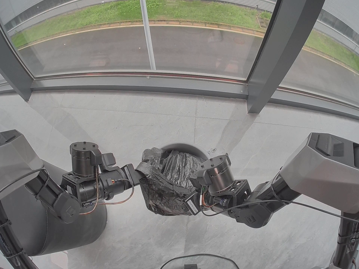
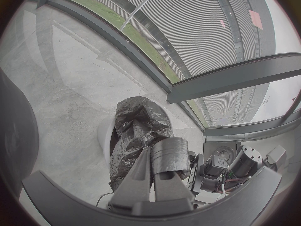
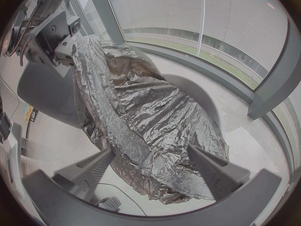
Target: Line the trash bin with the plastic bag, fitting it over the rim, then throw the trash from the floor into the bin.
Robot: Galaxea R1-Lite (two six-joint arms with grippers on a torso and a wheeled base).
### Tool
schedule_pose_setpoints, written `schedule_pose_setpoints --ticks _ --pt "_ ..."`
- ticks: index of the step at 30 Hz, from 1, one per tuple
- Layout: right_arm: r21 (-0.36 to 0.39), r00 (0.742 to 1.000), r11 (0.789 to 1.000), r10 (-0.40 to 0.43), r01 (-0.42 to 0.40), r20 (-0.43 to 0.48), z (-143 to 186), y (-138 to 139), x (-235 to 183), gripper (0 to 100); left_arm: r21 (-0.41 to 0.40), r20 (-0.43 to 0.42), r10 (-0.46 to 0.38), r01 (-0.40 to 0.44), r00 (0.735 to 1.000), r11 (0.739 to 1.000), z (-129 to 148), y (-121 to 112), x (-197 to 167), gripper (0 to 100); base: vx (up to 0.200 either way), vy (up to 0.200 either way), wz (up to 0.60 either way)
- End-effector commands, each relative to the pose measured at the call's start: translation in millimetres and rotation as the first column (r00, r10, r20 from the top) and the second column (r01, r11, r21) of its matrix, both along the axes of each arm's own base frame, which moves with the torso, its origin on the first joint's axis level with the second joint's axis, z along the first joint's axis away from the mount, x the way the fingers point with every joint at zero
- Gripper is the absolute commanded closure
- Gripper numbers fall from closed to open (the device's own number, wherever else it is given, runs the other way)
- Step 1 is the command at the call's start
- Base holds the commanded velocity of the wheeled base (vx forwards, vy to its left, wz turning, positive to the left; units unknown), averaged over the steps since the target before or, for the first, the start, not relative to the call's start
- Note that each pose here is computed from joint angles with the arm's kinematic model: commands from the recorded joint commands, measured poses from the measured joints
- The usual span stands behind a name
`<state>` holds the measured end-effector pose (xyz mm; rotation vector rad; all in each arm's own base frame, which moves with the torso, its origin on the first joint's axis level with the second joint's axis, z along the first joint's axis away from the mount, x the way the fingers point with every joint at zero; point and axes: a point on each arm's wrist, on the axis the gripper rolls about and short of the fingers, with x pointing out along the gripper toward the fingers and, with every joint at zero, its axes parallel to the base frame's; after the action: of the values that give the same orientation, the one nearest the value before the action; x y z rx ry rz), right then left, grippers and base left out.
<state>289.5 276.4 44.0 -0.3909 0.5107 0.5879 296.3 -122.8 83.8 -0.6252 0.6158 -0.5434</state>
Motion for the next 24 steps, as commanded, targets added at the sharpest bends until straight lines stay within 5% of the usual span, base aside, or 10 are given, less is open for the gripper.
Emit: schedule_pose_setpoints --ticks 1,24 --pt "0.01 1.0 1.0 -0.009 0.009 0.009 3 -1 4 100 0.0 0.002 0.0 0.0 1.0 1.0 1 0 0 100 0.0 0.0 0.0" --pt "0.104 0.982 0.989 -0.121 0.106 0.143 43 -20 60 100 0.019 0.061 0.031 -0.033 0.998 0.999 -17 7 13 100 0.0 0.0 0.0"
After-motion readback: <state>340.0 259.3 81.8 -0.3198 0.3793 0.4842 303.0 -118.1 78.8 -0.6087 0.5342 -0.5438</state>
